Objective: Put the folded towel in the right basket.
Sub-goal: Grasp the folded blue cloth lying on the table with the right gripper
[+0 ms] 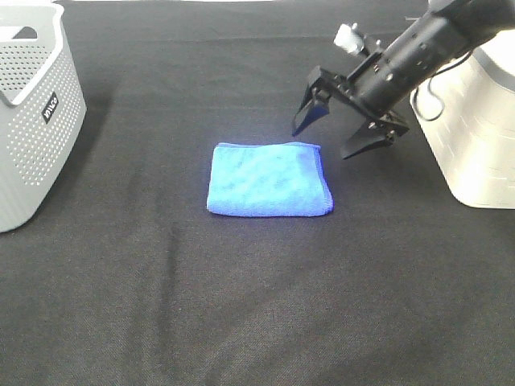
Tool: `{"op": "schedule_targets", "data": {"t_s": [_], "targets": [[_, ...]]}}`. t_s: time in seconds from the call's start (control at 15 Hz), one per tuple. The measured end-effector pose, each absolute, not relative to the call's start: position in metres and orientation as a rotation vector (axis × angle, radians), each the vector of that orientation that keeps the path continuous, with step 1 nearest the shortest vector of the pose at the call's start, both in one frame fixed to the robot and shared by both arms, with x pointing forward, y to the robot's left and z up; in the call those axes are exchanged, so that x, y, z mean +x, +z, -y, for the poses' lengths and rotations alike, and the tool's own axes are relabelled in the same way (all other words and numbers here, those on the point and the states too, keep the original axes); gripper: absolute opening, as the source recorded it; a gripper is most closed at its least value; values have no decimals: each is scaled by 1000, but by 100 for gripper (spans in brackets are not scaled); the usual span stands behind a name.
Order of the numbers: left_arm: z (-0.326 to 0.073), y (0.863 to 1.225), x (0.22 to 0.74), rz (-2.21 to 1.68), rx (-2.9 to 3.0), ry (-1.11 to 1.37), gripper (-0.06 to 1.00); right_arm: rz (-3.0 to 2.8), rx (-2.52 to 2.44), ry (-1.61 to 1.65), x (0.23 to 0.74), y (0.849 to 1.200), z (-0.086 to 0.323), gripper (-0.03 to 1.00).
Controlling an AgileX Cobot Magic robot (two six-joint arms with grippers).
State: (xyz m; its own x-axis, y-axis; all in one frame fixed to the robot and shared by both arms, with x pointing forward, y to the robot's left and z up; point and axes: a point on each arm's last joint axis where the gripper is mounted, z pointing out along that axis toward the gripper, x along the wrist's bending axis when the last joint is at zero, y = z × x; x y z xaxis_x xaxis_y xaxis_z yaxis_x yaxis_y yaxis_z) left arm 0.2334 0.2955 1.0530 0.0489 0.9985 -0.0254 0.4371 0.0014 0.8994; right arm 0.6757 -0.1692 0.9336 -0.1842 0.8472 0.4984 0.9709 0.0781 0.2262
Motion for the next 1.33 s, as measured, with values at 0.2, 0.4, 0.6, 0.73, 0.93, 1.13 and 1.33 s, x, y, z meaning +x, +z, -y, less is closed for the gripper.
{"op": "schedule_targets", "data": {"t_s": [0.2, 0.4, 0.6, 0.73, 0.93, 1.13, 1.33], "targets": [[-296, 1053, 233, -1496, 1547, 910, 98, 2135, -1861, -730, 688, 911, 170, 93], [-296, 1053, 233, -1496, 1547, 910, 98, 2141, -1877, -706, 690, 896, 171, 93], [-296, 1053, 233, -1496, 1547, 910, 98, 2134, -1914, -651, 692, 879, 173, 93], [-296, 1053, 233, -1496, 1547, 910, 98, 2116, -1928, -645, 693, 877, 173, 93], [-296, 1053, 233, -1496, 1547, 910, 98, 2114, -1918, -662, 691, 871, 153, 91], [-296, 1053, 233, -1496, 1547, 910, 98, 2153, -1838, -724, 679, 864, 97, 87], [-296, 1053, 233, -1496, 1547, 910, 98, 2228, -1748, -754, 662, 861, 52, 65]]}}
